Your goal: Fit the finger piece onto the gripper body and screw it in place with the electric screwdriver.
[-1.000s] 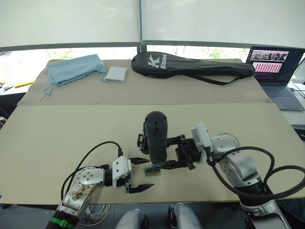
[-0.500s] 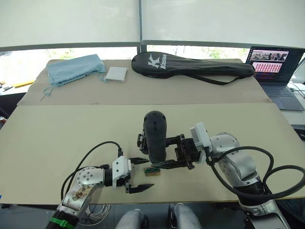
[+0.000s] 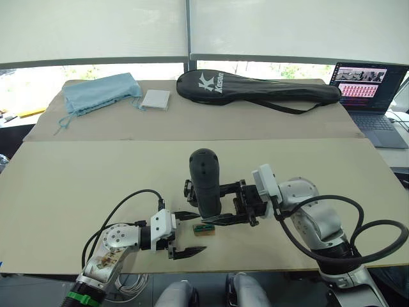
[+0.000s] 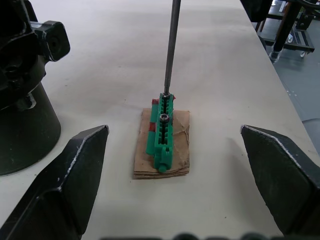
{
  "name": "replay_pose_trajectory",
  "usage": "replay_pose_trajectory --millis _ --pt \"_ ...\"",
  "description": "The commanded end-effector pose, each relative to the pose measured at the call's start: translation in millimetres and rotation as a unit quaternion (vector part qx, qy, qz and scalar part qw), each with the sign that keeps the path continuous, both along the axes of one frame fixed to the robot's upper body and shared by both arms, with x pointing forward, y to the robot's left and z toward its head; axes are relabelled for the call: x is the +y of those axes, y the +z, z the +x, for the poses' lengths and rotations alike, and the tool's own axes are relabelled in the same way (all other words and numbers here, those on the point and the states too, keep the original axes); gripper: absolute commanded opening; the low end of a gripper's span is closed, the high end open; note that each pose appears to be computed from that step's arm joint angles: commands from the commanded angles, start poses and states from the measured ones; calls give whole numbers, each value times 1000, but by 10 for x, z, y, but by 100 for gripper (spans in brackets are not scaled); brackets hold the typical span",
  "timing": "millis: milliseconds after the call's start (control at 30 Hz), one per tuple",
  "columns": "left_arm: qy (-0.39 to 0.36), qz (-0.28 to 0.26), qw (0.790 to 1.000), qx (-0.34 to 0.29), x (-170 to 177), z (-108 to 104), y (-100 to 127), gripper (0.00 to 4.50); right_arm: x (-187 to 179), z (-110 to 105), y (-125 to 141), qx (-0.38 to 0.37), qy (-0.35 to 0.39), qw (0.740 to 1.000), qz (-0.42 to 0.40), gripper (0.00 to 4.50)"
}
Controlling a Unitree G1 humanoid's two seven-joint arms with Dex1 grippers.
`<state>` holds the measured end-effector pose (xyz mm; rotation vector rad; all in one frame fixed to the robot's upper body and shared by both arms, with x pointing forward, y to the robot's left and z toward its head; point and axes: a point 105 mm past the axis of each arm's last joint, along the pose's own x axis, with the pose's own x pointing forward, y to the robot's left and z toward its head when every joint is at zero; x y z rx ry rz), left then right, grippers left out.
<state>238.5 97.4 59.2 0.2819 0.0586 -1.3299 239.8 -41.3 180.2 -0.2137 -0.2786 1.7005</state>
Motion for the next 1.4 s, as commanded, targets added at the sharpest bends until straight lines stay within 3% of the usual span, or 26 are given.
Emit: replay_pose_trajectory --millis 33,767,1400 --pt "3 13 1000 24 -1 -37 -131 450 24 -27 101 -23 7 1000 15 193" --pt "7 -1 1000 17 9 -16 -78 450 -17 -59 230 -8 18 999 36 193" --pt "8 -56 998 -20 206 -23 333 450 -41 -126 507 -28 27 998 55 193"
